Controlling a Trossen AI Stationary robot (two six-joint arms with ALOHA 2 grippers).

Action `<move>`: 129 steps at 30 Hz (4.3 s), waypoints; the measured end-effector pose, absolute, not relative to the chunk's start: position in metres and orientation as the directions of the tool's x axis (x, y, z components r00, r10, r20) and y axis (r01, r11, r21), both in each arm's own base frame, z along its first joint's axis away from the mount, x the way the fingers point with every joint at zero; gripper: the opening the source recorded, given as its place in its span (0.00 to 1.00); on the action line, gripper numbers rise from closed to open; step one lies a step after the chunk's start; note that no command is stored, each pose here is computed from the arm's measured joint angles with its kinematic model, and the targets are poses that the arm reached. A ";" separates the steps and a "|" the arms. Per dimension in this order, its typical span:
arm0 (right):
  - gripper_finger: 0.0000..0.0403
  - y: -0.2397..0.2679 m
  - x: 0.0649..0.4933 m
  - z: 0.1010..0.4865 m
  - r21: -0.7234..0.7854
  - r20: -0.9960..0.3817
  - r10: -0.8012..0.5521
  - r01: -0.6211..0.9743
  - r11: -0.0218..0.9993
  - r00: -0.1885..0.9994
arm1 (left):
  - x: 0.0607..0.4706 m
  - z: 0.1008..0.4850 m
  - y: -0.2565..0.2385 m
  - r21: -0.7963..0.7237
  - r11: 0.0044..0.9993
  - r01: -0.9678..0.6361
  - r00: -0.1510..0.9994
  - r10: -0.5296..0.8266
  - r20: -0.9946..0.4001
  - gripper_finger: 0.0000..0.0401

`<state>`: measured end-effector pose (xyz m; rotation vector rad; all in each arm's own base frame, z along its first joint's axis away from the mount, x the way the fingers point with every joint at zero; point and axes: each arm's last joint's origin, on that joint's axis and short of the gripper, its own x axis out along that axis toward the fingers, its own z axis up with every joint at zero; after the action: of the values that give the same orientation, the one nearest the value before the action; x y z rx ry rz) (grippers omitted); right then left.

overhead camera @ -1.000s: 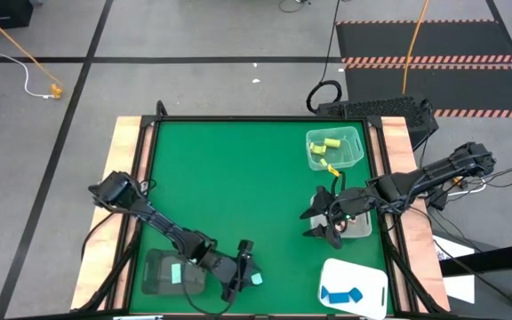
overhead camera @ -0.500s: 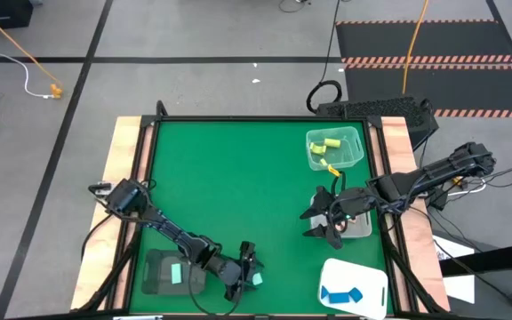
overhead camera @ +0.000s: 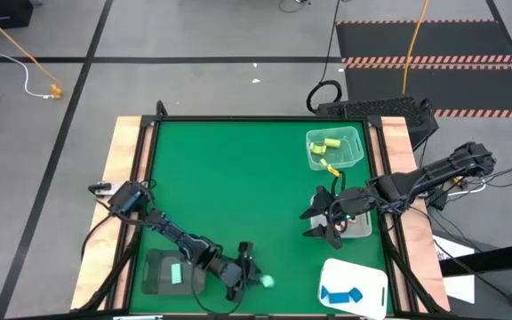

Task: Sort & place blocks by color
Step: Put the light blue block into the black bin

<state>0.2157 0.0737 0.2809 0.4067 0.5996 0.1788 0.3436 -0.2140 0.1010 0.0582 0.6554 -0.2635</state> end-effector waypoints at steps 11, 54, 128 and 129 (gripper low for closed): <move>0.63 0.074 0.216 0.281 0.421 -0.511 0.279 -0.046 0.906 0.813 | 0.360 0.116 -0.193 -0.175 0.975 0.138 0.811 -0.213 -0.545 0.04; 0.63 0.072 0.223 0.294 0.364 -0.372 0.169 -0.024 0.931 0.913 | 0.356 0.147 -0.186 -0.234 0.972 0.036 0.847 -0.154 -0.509 0.39; 0.63 0.233 0.294 0.169 0.232 -0.813 0.362 -0.317 0.920 0.456 | 0.248 0.256 -0.215 -0.207 0.974 -0.088 0.862 -0.030 -0.506 0.38; 0.63 0.233 0.294 0.168 0.228 -0.815 0.361 -0.321 0.919 0.454 | 0.248 0.256 -0.215 -0.206 0.975 -0.088 0.862 -0.029 -0.506 0.38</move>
<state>0.2941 0.2329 0.1680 0.0433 1.0162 0.4211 0.2478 -0.2151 0.2558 -0.2265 0.5321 0.0312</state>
